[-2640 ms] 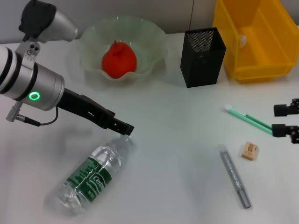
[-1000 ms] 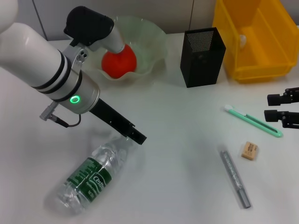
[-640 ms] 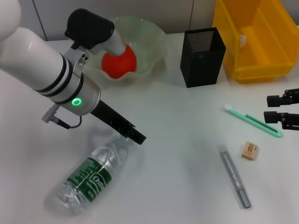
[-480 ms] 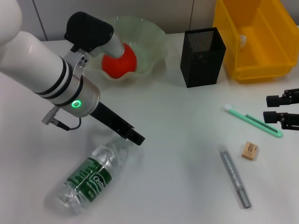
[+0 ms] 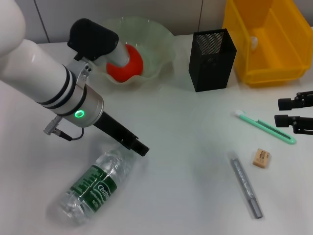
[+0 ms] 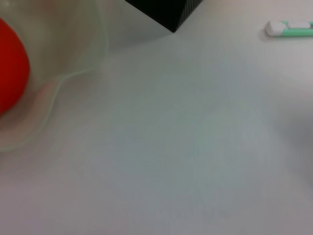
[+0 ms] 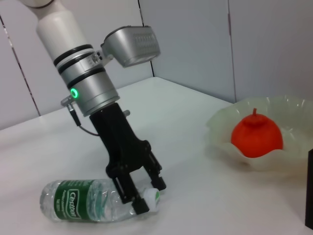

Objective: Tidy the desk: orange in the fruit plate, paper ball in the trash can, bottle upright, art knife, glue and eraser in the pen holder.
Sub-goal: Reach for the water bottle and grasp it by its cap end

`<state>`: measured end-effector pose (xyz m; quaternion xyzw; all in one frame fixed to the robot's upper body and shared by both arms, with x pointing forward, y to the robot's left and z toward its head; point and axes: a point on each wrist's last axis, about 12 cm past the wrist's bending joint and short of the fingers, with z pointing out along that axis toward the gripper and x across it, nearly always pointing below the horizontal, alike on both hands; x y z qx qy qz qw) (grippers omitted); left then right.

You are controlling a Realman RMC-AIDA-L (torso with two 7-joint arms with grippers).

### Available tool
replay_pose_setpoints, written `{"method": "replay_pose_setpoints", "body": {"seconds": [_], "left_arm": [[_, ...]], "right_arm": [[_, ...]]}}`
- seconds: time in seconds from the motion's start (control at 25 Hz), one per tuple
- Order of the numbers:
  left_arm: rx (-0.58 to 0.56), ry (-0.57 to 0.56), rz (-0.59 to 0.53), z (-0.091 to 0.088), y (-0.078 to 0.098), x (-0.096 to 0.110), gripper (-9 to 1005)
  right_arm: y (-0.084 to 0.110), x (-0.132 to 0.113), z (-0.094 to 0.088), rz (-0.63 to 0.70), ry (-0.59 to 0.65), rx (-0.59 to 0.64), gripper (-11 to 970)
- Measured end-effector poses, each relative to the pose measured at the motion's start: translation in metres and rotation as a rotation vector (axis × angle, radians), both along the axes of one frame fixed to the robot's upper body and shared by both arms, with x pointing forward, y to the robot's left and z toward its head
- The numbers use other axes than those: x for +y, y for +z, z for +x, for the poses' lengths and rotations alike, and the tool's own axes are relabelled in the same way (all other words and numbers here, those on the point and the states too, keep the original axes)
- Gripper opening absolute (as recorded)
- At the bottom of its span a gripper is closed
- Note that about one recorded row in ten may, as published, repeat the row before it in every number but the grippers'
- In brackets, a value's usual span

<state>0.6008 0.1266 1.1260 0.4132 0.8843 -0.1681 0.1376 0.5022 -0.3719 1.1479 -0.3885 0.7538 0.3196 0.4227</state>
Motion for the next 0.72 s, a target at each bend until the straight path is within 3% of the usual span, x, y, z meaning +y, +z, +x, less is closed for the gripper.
{"method": "replay_pose_setpoints", "body": {"seconds": [0.72], "left_arm": [[-0.007,-0.013,0.016,-0.0022,-0.0046,-0.0012,682]], "right_arm": [[-0.0019,0.0017,0.0025,-0.001,-0.005,0.002,411]]}}
